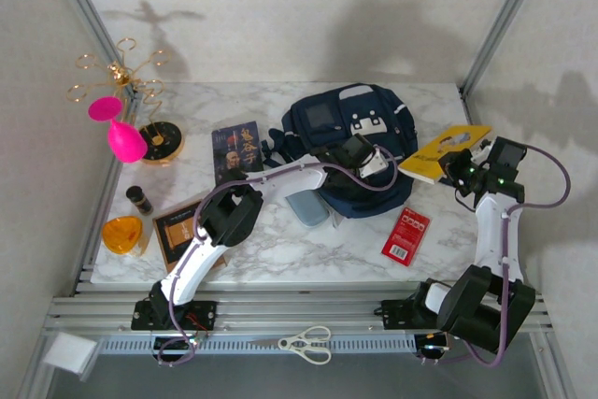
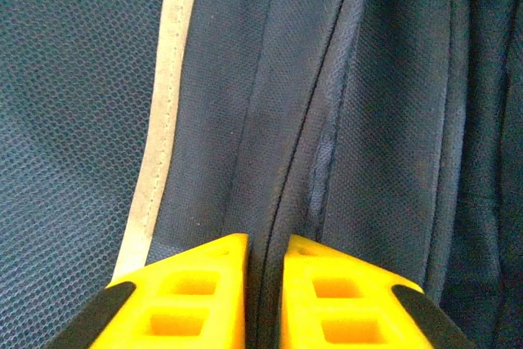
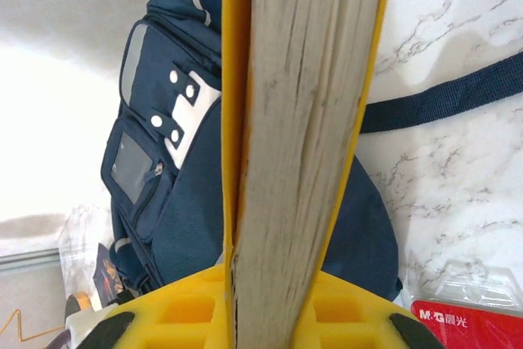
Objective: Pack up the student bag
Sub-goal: Open the student bag at the center of the table, then place the book in the student bag, then close the student bag at the center of the table, then pick up the book from the middle-left of the table, then pass the book.
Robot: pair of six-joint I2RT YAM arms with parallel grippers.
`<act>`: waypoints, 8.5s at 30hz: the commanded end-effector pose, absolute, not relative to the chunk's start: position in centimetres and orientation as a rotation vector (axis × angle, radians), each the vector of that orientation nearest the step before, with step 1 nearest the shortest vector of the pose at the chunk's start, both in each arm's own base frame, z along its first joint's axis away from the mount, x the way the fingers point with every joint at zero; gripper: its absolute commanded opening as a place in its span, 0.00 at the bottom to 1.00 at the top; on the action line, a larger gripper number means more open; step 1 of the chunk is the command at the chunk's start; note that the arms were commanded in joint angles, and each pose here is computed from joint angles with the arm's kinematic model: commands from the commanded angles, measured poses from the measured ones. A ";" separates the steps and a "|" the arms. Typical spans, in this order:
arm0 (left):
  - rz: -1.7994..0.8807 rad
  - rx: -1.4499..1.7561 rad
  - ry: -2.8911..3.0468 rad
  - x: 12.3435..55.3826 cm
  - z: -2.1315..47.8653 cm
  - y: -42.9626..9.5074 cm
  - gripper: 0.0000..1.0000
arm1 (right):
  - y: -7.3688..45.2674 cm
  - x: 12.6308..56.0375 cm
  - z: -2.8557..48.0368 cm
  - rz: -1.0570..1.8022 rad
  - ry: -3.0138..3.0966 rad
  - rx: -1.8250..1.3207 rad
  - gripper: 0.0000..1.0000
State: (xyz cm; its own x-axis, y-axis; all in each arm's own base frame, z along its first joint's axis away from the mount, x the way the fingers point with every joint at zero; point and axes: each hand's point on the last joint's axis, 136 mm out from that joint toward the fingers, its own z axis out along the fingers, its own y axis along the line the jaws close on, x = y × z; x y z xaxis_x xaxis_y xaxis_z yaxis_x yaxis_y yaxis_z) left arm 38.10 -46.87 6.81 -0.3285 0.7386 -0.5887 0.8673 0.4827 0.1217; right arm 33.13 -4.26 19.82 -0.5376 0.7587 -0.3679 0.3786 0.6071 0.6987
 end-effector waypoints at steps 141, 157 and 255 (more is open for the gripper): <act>-0.664 -0.220 2.269 37.2 18.3 -18.1 0.60 | 30.5 33.8 18.6 0.813 2.423 -0.074 0.57; -0.543 -0.695 2.303 39.1 8.8 -5.4 0.61 | 44.4 38.9 7.9 0.700 2.587 -0.235 0.65; -1.240 -0.656 1.983 40.9 13.9 -11.6 0.19 | 41.0 39.8 21.3 1.405 2.297 -0.283 0.00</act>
State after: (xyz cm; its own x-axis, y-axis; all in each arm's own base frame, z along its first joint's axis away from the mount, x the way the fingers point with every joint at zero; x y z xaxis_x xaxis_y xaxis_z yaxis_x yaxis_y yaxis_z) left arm 39.70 -10.68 11.19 -0.6276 -0.7435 -0.2308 -0.1607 0.4138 -0.8961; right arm 38.61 40.69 19.98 -0.9026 0.0275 -0.4295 -0.3629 0.4878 0.7939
